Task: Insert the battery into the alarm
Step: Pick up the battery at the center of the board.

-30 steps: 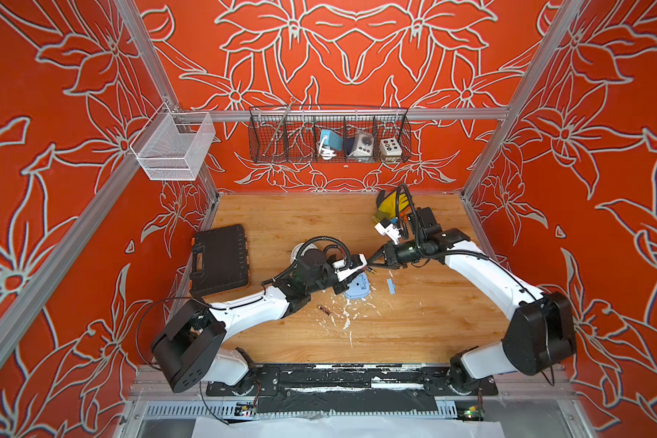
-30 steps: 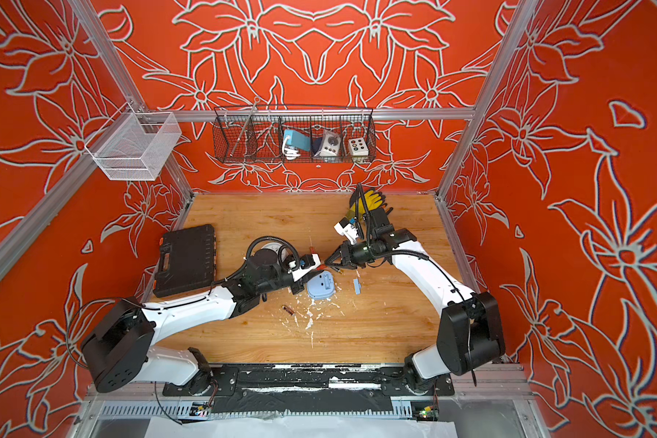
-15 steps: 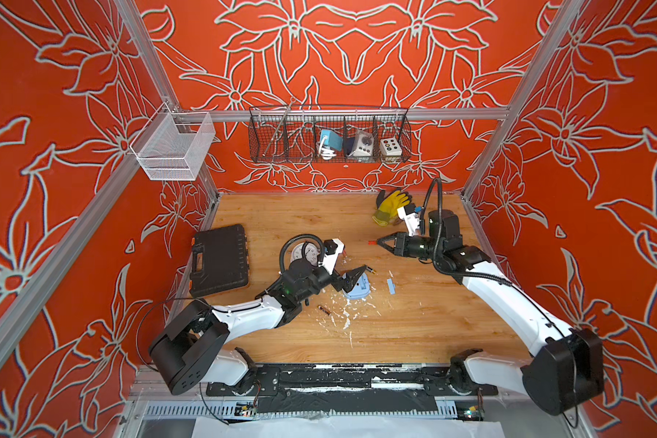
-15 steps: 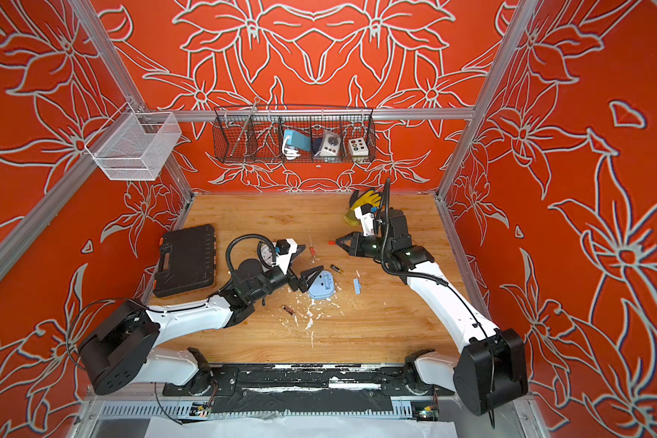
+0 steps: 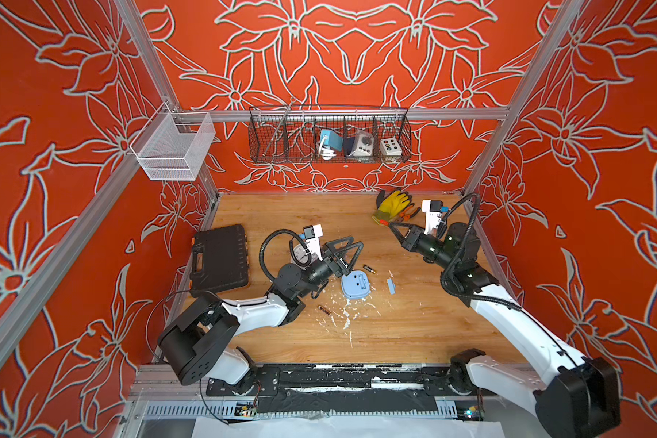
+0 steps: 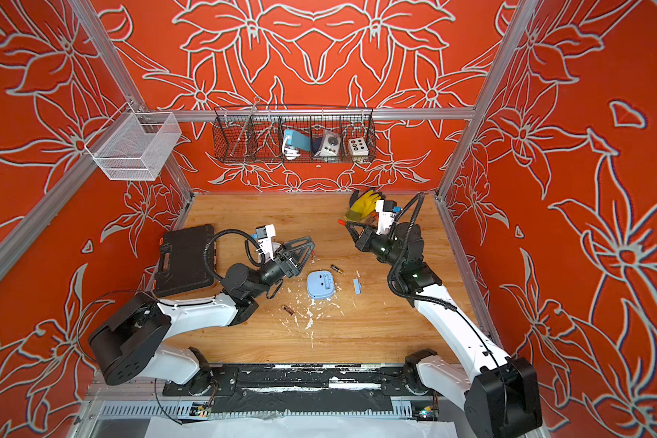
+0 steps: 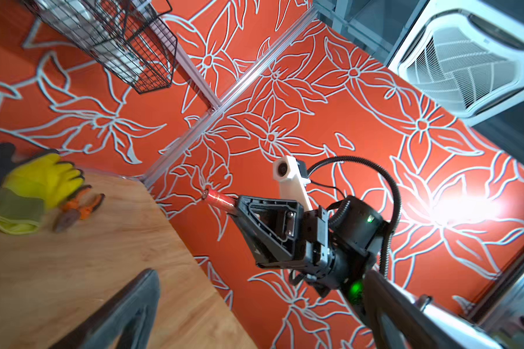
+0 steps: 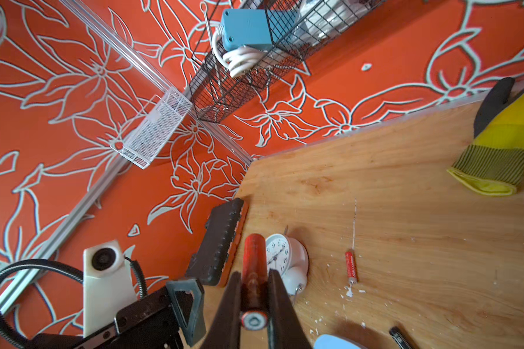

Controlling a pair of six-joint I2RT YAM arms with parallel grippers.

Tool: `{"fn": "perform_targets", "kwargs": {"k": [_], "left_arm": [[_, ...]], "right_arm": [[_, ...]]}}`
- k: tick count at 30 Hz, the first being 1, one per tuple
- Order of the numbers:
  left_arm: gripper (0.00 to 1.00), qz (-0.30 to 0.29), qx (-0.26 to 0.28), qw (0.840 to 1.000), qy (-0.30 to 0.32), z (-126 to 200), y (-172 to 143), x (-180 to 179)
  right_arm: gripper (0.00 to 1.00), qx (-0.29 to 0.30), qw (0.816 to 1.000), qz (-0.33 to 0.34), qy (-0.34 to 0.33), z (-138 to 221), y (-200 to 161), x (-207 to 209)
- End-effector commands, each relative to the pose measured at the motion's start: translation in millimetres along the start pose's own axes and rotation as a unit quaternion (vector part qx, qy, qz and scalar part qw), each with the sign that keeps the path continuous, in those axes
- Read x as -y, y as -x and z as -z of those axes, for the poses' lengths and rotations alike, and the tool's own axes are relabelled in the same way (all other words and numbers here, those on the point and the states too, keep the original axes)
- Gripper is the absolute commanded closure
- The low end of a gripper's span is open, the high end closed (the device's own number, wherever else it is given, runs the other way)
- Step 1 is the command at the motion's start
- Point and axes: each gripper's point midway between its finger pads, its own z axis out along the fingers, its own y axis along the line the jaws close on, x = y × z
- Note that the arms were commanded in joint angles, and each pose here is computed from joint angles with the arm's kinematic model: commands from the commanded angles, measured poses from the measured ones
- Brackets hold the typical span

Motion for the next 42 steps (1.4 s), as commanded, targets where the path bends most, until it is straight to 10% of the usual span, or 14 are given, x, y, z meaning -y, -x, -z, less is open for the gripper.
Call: {"fn": "perform_targets", "kwargs": {"k": [1, 16, 42], "left_arm": [[0.06, 0.066, 0.033, 0.996, -0.053, -9, 14, 26], [0.26, 0.174, 0.053, 0.979, -0.089, -57, 20, 16], [0.74, 0.195, 0.064, 0.972, -0.112, -68, 28, 14]], "right_arm": [[0.95, 0.053, 0.997, -0.009, 0.048, 3, 23, -19], [0.95, 0.034, 0.988, -0.012, 0.153, -2, 23, -53], [0.96, -0.014, 0.988, 0.017, 0.155, 7, -3, -52]]}}
